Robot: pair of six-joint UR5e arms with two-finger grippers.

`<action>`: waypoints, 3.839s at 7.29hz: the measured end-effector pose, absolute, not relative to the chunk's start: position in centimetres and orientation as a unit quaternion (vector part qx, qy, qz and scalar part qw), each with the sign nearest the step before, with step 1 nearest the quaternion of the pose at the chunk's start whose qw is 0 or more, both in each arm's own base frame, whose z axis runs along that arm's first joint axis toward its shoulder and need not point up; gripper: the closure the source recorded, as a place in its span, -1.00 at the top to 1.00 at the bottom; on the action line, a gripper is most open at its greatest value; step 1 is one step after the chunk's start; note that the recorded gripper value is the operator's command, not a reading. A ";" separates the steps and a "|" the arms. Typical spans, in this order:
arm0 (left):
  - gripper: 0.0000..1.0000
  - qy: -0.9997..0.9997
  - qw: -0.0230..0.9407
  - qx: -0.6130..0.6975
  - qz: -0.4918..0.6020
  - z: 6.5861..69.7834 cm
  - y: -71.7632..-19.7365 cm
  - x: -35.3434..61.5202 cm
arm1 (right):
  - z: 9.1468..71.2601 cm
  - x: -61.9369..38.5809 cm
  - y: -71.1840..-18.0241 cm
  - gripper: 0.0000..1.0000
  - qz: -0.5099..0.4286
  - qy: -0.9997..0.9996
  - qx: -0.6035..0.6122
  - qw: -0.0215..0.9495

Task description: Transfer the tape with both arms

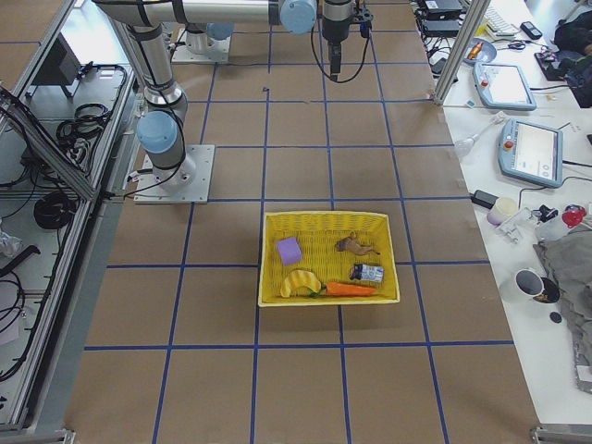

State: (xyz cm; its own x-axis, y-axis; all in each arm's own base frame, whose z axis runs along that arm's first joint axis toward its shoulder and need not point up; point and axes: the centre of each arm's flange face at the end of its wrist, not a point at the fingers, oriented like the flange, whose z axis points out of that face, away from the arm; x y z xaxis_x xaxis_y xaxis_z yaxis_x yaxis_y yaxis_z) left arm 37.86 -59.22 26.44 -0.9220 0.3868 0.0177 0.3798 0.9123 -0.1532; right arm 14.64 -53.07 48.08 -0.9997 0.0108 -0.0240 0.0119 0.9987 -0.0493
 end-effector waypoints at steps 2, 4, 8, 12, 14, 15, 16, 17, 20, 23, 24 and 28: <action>0.71 -0.975 0.008 -0.204 0.089 30.6 -61.8 32.0 | 48.1 14.6 -53.0 1.00 -0.024 1.000 0.006 0.011; 0.91 -0.980 0.021 -0.185 0.073 34.7 -62.8 23.1 | 48.1 14.6 -53.0 1.00 -0.023 1.000 0.005 0.011; 1.00 -0.996 0.011 -0.070 0.048 41.2 -61.5 4.6 | 48.1 14.6 -52.8 1.00 -0.021 1.000 0.005 0.009; 1.00 -0.998 0.005 0.014 0.068 48.8 -55.1 -12.2 | 48.2 14.7 -52.8 1.00 -0.021 1.000 0.005 0.009; 1.00 -0.996 0.005 0.025 0.080 52.3 -51.0 -15.9 | 48.2 14.7 -52.8 1.00 -0.021 1.000 0.005 0.009; 1.00 -0.996 -0.002 0.031 0.082 53.2 -49.6 -16.2 | 48.1 14.7 -52.8 1.00 -0.021 1.000 0.005 0.009; 1.00 -0.997 -0.016 0.036 0.072 53.2 -49.0 -15.7 | 48.1 14.6 -52.8 1.00 -0.021 1.000 0.005 0.008; 1.00 -0.997 -0.027 0.040 0.062 53.1 -48.8 -15.0 | 48.1 14.6 -52.8 1.00 -0.021 1.000 0.005 0.008; 1.00 -0.998 -0.027 0.047 0.039 53.3 -48.4 -14.0 | 47.8 14.6 -52.6 1.00 -0.018 1.000 0.005 0.007; 1.00 -0.997 -0.014 0.049 0.051 54.3 -48.5 -14.1 | 47.5 14.6 -52.3 1.00 -0.016 1.000 0.005 0.007; 1.00 -0.997 -0.011 0.048 0.055 54.6 -48.6 -14.2 | 47.5 14.6 -52.1 1.00 -0.016 1.000 0.005 0.007; 1.00 -0.997 -0.003 0.048 0.059 54.9 -48.9 -14.3 | 47.3 14.6 -51.7 1.00 -0.016 1.000 0.004 0.007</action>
State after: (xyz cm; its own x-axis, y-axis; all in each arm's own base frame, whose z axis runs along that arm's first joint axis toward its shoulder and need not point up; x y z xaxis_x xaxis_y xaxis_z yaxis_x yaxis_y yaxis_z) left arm -14.27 -48.89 54.95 -0.9953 -0.0970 -0.0005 -0.0963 0.9883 -0.1181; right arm 14.57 -51.73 47.35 -0.9999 0.0080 -0.0147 0.0084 0.9995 -0.0310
